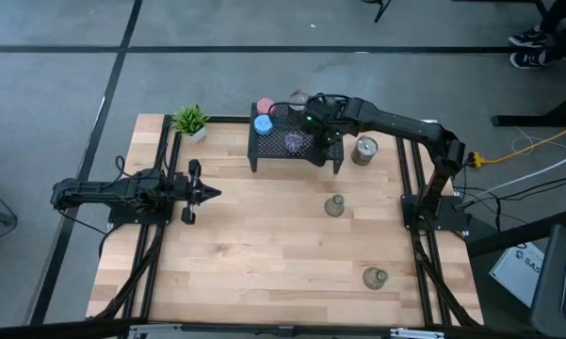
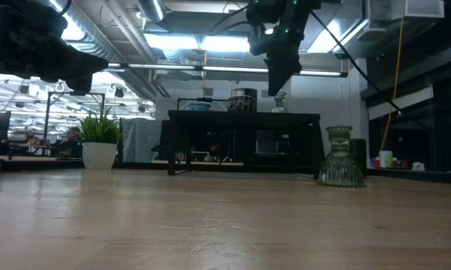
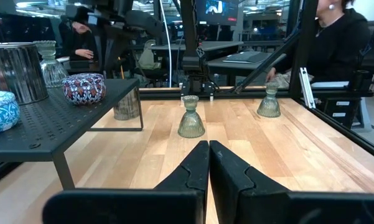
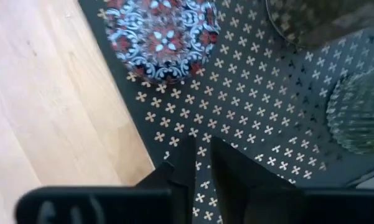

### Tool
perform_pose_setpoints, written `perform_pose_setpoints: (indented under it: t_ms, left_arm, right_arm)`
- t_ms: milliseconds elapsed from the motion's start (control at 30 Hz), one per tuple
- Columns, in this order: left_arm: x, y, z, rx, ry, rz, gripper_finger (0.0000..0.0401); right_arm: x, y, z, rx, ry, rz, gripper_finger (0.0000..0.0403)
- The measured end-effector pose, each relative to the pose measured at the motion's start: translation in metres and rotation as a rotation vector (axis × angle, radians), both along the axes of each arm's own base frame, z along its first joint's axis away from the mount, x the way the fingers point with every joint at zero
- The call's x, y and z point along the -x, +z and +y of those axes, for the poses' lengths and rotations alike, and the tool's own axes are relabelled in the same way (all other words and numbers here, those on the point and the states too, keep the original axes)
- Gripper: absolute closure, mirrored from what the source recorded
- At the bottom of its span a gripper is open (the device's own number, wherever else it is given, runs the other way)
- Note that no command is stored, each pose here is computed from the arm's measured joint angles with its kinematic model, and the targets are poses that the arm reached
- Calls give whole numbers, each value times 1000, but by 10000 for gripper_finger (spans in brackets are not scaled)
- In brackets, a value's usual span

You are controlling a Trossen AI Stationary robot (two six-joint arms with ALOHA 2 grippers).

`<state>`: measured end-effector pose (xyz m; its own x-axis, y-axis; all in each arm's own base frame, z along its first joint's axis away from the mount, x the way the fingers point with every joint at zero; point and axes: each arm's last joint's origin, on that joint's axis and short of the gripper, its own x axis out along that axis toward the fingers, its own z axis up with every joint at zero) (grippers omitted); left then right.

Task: Pick & Place candle stick holders
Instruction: Put the black patterned scented candle on the shelf

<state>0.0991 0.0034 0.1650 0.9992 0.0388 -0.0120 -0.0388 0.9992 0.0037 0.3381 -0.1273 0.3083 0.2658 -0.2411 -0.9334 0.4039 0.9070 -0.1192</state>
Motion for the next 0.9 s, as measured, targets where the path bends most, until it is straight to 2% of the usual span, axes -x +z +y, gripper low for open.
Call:
perform_pose_setpoints:
  t_ms: [267, 533, 900]
  left_arm:
    - [0, 0, 0, 0, 0, 0, 395]
    - [0, 0, 0, 0, 0, 0, 395]
    - [0, 0, 0, 0, 0, 0, 395]
  right_arm:
    - [-3, -12, 0, 30, -71, -13, 378]
    - [-11, -11, 1, 44, -84, -94, 398]
    - [-16, -9, 4, 25, -79, -146, 401]
